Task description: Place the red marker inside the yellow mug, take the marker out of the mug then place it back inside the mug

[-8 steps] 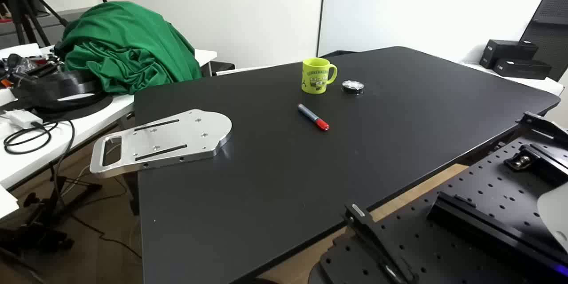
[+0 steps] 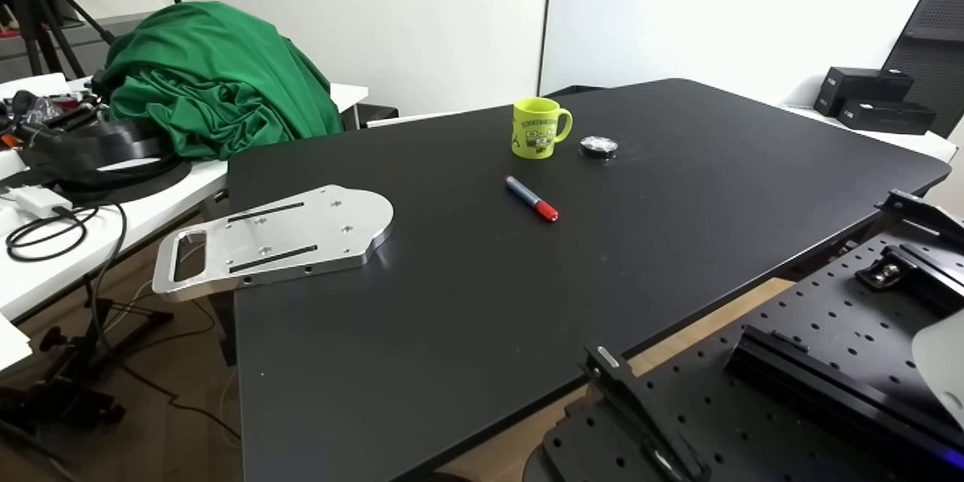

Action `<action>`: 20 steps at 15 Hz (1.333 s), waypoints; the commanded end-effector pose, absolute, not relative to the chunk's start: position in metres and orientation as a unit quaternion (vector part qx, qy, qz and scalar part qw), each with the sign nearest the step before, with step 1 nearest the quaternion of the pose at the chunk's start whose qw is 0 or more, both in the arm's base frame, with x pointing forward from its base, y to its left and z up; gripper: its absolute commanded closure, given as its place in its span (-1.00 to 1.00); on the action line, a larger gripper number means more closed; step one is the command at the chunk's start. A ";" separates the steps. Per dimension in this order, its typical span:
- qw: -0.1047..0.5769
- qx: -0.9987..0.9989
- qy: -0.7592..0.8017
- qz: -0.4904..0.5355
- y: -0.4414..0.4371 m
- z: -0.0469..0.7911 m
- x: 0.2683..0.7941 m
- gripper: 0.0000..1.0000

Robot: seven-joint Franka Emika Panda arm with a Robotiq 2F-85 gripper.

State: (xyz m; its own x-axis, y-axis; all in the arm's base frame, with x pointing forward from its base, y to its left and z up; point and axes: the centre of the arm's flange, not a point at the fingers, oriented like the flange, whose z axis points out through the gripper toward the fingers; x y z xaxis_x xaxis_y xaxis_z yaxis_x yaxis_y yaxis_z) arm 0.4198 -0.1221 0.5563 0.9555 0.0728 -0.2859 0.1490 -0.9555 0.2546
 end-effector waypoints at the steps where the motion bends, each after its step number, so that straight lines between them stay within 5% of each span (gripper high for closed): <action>1: 0.151 0.984 0.028 -0.093 -0.123 0.560 0.423 -1.00; 13: 0.060 0.975 -0.033 0.211 -0.048 0.594 0.533 -1.00; 20: 0.030 0.985 0.000 0.172 0.031 0.522 0.632 -1.00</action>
